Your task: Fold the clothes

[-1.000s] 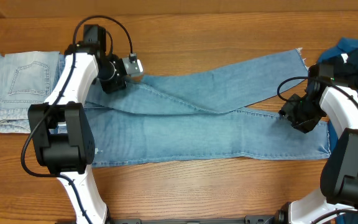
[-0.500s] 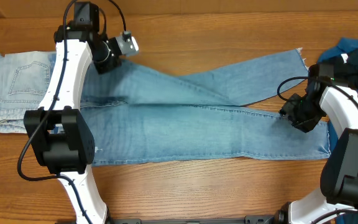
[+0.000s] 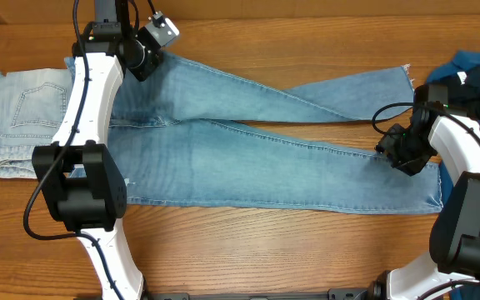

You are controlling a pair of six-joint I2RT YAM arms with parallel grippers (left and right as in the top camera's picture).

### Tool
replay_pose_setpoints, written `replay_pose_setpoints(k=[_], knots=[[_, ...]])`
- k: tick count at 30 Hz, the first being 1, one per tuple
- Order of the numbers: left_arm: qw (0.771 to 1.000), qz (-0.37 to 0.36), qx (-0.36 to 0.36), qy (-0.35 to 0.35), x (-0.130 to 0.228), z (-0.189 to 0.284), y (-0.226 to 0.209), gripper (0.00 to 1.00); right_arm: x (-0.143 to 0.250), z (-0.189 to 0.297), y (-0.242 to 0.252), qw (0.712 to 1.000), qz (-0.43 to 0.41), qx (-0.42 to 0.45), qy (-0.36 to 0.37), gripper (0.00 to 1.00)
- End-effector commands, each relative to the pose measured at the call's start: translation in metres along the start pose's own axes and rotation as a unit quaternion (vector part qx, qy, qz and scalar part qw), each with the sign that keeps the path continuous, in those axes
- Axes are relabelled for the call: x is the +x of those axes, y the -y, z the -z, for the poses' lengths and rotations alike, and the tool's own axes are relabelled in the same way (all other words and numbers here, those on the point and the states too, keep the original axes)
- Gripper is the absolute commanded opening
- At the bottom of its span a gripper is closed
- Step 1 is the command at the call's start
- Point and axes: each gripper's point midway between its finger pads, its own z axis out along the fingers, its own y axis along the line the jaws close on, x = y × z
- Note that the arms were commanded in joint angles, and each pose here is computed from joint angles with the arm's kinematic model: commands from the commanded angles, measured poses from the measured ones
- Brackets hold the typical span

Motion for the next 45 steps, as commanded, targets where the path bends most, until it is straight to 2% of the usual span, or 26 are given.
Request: replay_pose_setpoints(k=[1, 3, 7, 10, 13, 18, 23, 27, 32, 35, 39, 45], knots=[[1.0, 0.024, 0.011, -0.005, 0.006, -0.016, 0.0, 0.04, -0.017, 0.005, -0.008, 0.999, 0.018, -0.011, 0.033, 0.56], [1.0, 0.024, 0.012, -0.007, 0.007, -0.018, 0.001, 0.04, -0.023, 0.006, -0.016, 0.998, -0.002, -0.037, 0.041, 0.56], [0.999, 0.031, 0.006, -0.012, 0.008, -0.018, -0.001, 0.04, -0.042, 0.016, -0.05, 0.98, -0.12, -0.154, 0.039, 0.56], [0.999, 0.034, -0.014, -0.027, 0.012, -0.015, -0.009, 0.04, -0.057, 0.023, -0.064, 0.963, -0.177, -0.194, 0.055, 0.56], [0.999, 0.03, -0.032, -0.014, 0.002, 0.0, -0.017, 0.04, -0.061, 0.027, -0.074, 0.949, -0.219, -0.22, 0.048, 0.56], [0.998, 0.025, -0.063, 0.015, -0.017, 0.034, -0.031, 0.04, -0.058, 0.008, -0.087, 0.944, -0.244, -0.222, 0.026, 0.56], [0.997, 0.024, -0.07, 0.021, -0.021, 0.046, -0.034, 0.04, -0.047, -0.025, -0.109, 0.944, -0.231, -0.234, -0.014, 0.53], [0.998, 0.025, -0.062, 0.013, -0.017, 0.046, -0.03, 0.04, -0.062, -0.023, -0.118, 0.944, -0.205, -0.258, 0.016, 0.51], [0.998, 0.025, -0.061, 0.013, -0.017, 0.046, -0.03, 0.04, -0.063, -0.011, -0.129, 0.936, -0.196, -0.294, 0.006, 0.52], [0.998, 0.026, -0.059, 0.011, -0.016, 0.046, -0.028, 0.04, -0.07, -0.011, -0.12, 0.931, -0.232, -0.283, 0.013, 0.6], [0.998, 0.026, -0.056, 0.008, -0.015, 0.045, -0.027, 0.04, -0.085, -0.014, -0.105, 0.93, -0.258, -0.259, 0.048, 0.6], [0.998, 0.027, -0.053, 0.005, -0.014, 0.045, -0.025, 0.04, -0.103, -0.007, -0.108, 0.917, -0.277, -0.276, 0.081, 0.61]])
